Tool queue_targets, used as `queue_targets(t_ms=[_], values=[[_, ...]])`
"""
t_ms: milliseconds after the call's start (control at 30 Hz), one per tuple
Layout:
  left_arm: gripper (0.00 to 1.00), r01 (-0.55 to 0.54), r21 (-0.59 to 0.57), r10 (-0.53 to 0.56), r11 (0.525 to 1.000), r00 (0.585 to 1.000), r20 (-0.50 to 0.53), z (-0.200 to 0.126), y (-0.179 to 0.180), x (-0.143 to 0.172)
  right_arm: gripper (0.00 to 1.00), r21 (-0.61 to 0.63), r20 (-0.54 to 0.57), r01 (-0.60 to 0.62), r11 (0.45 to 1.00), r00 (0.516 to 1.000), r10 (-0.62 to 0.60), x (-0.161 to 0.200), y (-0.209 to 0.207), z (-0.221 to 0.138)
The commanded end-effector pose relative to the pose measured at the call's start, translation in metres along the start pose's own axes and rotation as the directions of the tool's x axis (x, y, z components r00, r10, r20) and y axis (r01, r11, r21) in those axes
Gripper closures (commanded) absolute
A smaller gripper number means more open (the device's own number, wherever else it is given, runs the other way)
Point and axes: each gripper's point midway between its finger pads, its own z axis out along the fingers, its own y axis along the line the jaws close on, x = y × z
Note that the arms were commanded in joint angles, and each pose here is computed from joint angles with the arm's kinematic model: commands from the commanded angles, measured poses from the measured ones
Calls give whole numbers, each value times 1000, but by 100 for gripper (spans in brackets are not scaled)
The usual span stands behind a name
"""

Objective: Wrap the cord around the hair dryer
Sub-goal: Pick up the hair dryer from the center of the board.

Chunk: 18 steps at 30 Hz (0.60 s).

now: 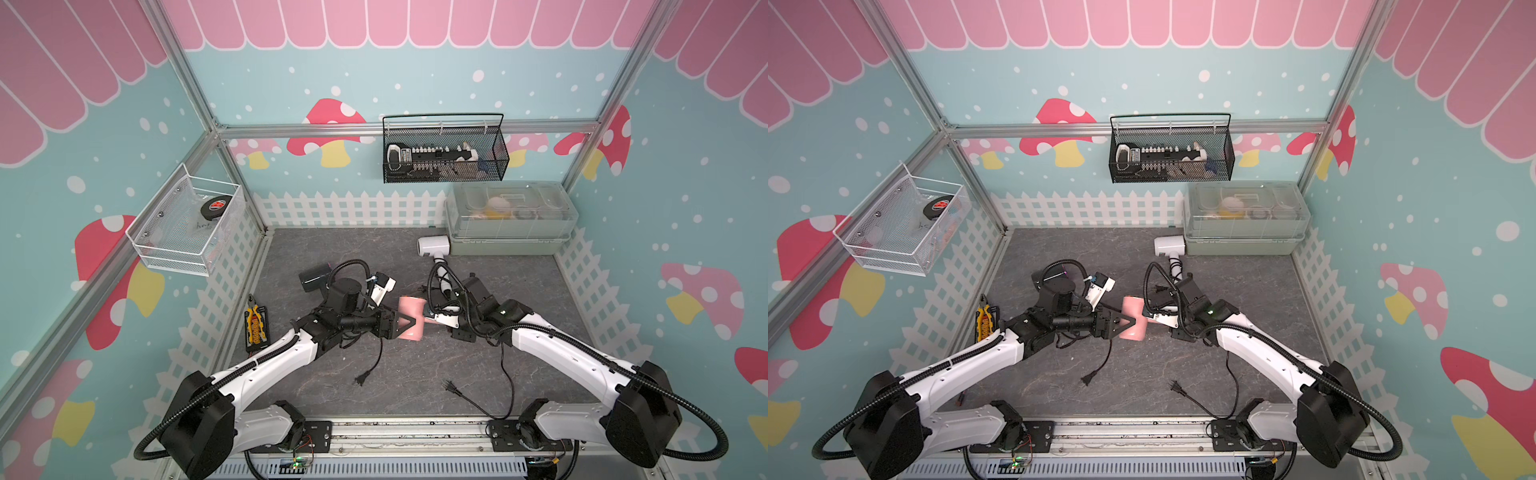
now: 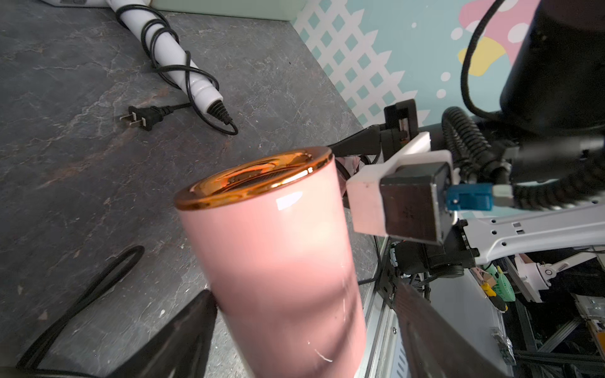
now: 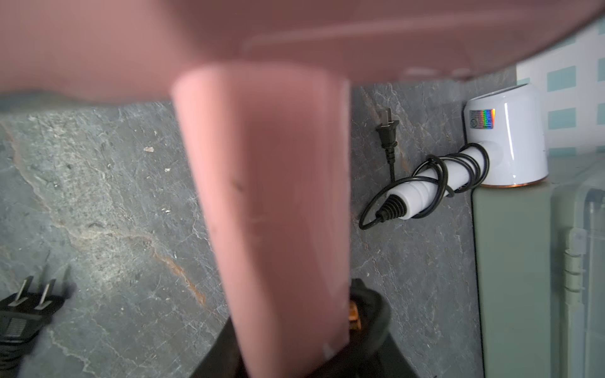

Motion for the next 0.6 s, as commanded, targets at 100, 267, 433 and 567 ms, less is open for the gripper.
queue_targets(t_ms=[100, 267, 433, 567], values=[[15, -33, 109, 41, 994, 997, -70, 11, -26, 8, 100, 106, 198, 60, 993, 977, -80, -51, -22, -35], [10, -66, 118, 74, 991, 995, -63, 7, -33, 3, 100, 121, 220, 72, 990, 971, -97, -55, -22, -45], [10, -68, 208, 86, 976, 993, -76, 8, -48, -1, 100, 124, 261, 93, 988, 957, -123, -67, -17, -49], [9, -68, 218, 76, 974, 997, -29, 10, -48, -6, 100, 128, 262, 104, 986, 956, -134, -73, -12, -44]])
